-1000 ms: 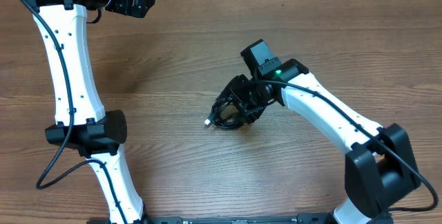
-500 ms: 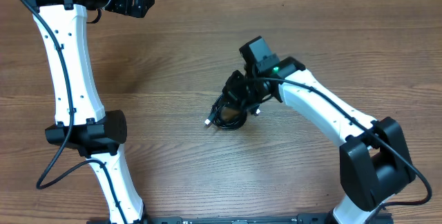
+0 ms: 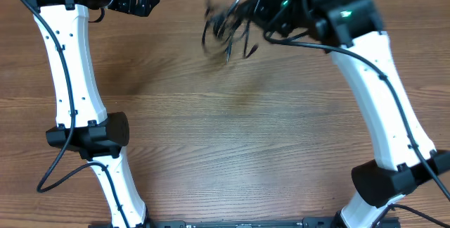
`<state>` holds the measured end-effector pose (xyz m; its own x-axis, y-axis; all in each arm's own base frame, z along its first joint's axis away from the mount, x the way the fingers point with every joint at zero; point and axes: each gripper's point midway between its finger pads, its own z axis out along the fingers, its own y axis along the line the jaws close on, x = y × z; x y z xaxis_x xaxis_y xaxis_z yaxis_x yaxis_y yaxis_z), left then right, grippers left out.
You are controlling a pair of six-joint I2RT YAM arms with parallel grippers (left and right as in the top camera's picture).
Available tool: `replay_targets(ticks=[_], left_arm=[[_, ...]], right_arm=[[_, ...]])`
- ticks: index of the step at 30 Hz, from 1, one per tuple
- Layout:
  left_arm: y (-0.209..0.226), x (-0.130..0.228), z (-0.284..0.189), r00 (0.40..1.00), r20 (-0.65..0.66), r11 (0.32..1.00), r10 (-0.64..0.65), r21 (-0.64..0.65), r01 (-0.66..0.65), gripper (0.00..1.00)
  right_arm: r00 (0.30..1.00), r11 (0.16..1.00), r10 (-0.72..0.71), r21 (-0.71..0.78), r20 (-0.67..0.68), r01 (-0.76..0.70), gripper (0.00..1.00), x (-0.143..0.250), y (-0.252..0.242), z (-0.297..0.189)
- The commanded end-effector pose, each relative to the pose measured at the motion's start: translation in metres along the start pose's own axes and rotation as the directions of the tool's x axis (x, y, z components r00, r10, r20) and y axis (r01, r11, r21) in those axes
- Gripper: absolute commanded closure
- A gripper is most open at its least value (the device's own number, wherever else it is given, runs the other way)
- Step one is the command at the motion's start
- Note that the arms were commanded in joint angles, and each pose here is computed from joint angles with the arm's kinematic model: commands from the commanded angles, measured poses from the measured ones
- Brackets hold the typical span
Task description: Untangle cables
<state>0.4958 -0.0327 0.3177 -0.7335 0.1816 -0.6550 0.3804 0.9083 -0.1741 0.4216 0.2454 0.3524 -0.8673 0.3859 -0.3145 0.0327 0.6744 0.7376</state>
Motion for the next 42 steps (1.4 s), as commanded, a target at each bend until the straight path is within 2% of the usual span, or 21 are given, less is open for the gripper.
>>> replay_targets(ticks=[1,4,9,13,16,20,26,28,33,38,41,42], left_arm=[[-0.015,-0.013,-0.014,0.998,0.061,0.999,-0.021,0.048,0.018,0.0],[-0.025,-0.015,-0.009,0.992,0.059,0.986,-0.11,0.129,0.102,0.0],[-0.061,-0.01,0.008,0.996,0.033,0.919,-0.084,0.389,0.065,0.0],[-0.084,0.011,0.05,0.991,-0.093,0.852,-0.1,0.507,0.134,0.0],[-0.116,0.028,0.079,0.989,-0.145,0.789,-0.027,0.604,0.11,0.0],[-0.176,0.04,0.11,0.988,-0.108,0.672,0.113,0.741,0.005,0.0],[-0.233,0.048,0.135,0.973,-0.06,0.609,0.224,0.788,-0.091,0.0],[-0.239,0.045,0.138,0.97,-0.03,0.605,0.243,0.786,-0.127,0.06],[-0.223,0.03,0.152,0.978,-0.025,0.684,0.208,0.719,-0.127,0.0],[-0.215,0.016,0.155,0.977,0.042,0.69,0.211,0.702,-0.179,0.0],[-0.215,0.011,0.156,0.974,0.068,0.689,0.214,0.697,-0.2,0.1],[-0.215,0.009,0.156,0.974,0.075,0.689,0.214,0.695,-0.205,0.16]], right_arm=[[0.98,0.994,-0.106,0.008,0.17,0.106,0.96,-0.03,0.022,-0.048],[0.966,0.991,-0.128,-0.005,0.224,0.132,0.96,-0.041,0.031,-0.069],[0.956,0.992,-0.122,-0.002,0.268,0.127,0.96,-0.055,0.028,-0.086],[0.95,0.988,-0.154,0.012,0.273,0.157,0.96,-0.06,0.023,-0.089],[0.944,0.978,-0.199,-0.012,0.264,0.21,0.96,-0.058,0.031,-0.09],[0.942,0.969,-0.221,-0.054,0.252,0.242,0.96,-0.053,0.04,-0.093],[0.932,0.961,-0.236,-0.073,0.276,0.265,0.96,-0.052,0.049,-0.105],[0.927,0.958,-0.24,-0.081,0.288,0.274,0.96,-0.052,0.052,-0.11],[0.926,0.953,-0.247,-0.103,0.287,0.286,0.96,-0.045,0.058,-0.12],[0.93,0.937,-0.259,-0.166,0.261,0.308,0.96,-0.034,0.07,-0.127],[0.933,0.931,-0.261,-0.191,0.246,0.311,0.96,-0.029,0.074,-0.129],[0.934,0.929,-0.262,-0.198,0.243,0.312,0.96,-0.028,0.075,-0.129]])
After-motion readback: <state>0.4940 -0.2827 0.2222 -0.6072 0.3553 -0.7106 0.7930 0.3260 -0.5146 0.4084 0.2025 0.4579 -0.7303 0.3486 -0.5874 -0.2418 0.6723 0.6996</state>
